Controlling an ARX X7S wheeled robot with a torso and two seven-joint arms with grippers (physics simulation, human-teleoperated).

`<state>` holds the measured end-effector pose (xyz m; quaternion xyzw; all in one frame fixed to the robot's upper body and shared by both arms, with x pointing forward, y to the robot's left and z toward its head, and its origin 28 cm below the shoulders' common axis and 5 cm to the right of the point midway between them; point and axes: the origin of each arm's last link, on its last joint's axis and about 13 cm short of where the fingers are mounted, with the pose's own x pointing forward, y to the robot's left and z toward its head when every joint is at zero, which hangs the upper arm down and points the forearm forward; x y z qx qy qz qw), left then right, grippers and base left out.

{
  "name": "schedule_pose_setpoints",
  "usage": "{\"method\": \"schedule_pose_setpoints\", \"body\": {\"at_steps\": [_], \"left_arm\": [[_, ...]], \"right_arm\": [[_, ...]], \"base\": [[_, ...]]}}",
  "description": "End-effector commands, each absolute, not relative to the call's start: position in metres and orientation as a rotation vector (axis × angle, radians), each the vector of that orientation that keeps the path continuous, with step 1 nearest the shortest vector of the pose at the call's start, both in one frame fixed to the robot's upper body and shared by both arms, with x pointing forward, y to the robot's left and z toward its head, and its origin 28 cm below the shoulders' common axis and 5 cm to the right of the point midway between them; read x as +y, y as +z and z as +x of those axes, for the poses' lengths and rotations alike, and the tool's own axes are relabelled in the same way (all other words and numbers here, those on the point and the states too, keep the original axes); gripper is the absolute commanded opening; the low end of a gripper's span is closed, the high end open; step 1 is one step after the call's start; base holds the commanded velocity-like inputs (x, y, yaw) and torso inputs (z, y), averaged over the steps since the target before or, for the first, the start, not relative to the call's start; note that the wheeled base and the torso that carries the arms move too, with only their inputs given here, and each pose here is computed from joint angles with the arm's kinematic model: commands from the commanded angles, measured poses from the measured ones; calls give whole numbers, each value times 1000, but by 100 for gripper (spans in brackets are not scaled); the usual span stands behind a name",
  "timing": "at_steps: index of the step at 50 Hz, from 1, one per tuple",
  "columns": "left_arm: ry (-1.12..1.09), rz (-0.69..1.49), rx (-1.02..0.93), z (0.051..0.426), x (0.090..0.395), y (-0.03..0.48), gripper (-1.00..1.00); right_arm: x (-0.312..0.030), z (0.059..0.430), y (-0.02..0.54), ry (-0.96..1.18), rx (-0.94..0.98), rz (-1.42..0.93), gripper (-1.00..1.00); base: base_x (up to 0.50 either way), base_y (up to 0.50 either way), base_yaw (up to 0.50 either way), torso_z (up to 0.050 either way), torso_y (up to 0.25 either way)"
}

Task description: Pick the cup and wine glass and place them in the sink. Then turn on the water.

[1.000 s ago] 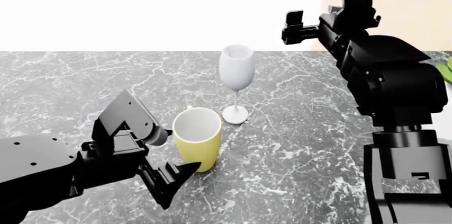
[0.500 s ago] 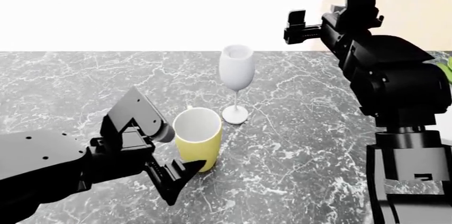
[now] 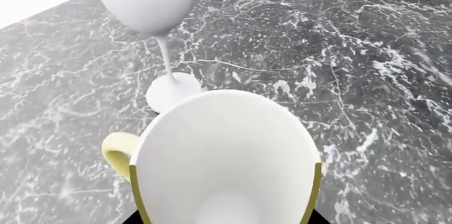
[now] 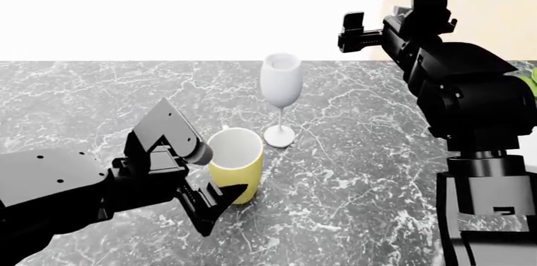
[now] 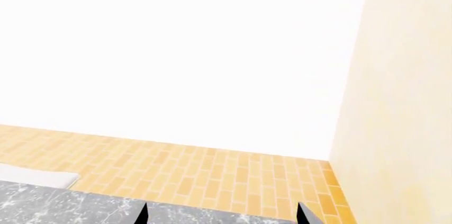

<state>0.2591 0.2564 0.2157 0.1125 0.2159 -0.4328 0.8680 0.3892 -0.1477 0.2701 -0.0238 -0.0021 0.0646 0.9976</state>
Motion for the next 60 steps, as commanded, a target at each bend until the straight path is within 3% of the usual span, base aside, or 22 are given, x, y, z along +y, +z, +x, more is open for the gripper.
{"method": "schedule_pose_setpoints", "body": {"at_steps": [1, 24, 38, 60], "left_arm": [[-905, 229, 440, 260, 256, 217, -100], [-837, 212, 375, 256, 268, 228, -100], [-651, 214, 242, 262, 286, 249, -100], [-327, 240, 154, 292, 302, 278, -100]], "right_arm": [[-148, 390, 269, 128, -3, -46, 100], [-147, 389, 272, 132, -5, -49, 100], [-147, 379, 279, 172, -8, -53, 100], [-141, 333, 300, 517, 78, -131, 100]], "base": [[0, 0, 0, 0, 0], [0, 0, 0, 0, 0], [0, 0, 0, 0, 1], [0, 0, 0, 0, 0]]}}
